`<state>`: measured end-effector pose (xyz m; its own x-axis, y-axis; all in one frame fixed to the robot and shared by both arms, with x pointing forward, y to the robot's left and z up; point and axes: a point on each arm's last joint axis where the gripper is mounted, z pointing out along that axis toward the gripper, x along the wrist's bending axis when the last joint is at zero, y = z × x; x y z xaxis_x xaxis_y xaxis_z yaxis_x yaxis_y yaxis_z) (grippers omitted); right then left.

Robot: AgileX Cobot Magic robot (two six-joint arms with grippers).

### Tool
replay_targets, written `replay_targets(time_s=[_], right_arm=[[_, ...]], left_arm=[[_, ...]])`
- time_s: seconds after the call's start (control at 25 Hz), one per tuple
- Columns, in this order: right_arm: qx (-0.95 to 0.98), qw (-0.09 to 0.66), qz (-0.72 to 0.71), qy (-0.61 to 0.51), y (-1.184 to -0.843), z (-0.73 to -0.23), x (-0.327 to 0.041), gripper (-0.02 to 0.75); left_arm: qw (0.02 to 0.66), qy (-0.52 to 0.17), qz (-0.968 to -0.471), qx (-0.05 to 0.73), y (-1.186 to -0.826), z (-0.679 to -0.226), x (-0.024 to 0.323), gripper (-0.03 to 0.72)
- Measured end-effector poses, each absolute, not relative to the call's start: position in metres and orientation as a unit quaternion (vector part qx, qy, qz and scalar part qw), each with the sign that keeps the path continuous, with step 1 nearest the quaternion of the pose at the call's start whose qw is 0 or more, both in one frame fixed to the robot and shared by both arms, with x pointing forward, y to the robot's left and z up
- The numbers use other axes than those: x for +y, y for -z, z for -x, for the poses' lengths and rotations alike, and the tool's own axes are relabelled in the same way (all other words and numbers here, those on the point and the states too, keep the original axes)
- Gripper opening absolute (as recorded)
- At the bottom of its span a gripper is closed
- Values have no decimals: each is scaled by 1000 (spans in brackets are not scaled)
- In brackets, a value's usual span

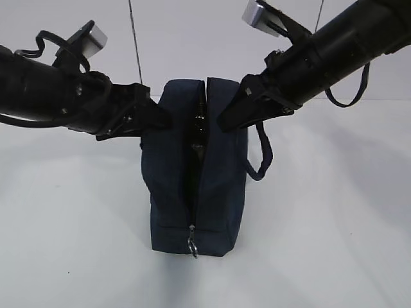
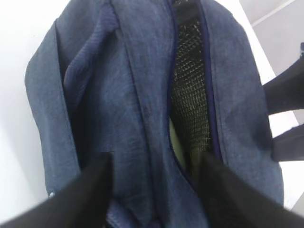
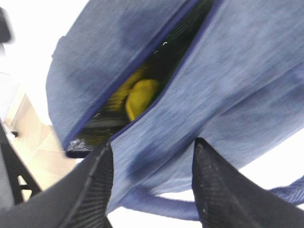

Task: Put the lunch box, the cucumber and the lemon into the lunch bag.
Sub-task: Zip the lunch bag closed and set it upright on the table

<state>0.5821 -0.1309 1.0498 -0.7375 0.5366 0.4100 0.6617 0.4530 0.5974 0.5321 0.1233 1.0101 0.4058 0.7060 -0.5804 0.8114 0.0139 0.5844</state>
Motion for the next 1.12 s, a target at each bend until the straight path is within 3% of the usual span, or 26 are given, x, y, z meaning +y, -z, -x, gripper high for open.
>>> replay_targets(time_s=[0.08, 0.2, 0.48, 0.84, 1.12], right_arm=[[-850, 85, 357, 378, -1049, -581, -132, 416], [-850, 95, 365, 367, -1048, -580, -132, 422], [-851, 78, 360, 374, -1071, -568, -137, 423], [-849, 44, 385, 359, -1105, -547, -150, 422], [-836, -16, 410, 364, -1126, -517, -167, 422]], left_arm=[[462, 55, -703, 538, -1010, -532, 123, 437], [477, 36, -713, 513, -1022, -529, 127, 484], [509, -27, -737, 444, -1060, -515, 141, 498], [471, -9, -817, 331, -1056, -498, 139, 498], [478, 3, -837, 265, -1045, -479, 141, 498]])
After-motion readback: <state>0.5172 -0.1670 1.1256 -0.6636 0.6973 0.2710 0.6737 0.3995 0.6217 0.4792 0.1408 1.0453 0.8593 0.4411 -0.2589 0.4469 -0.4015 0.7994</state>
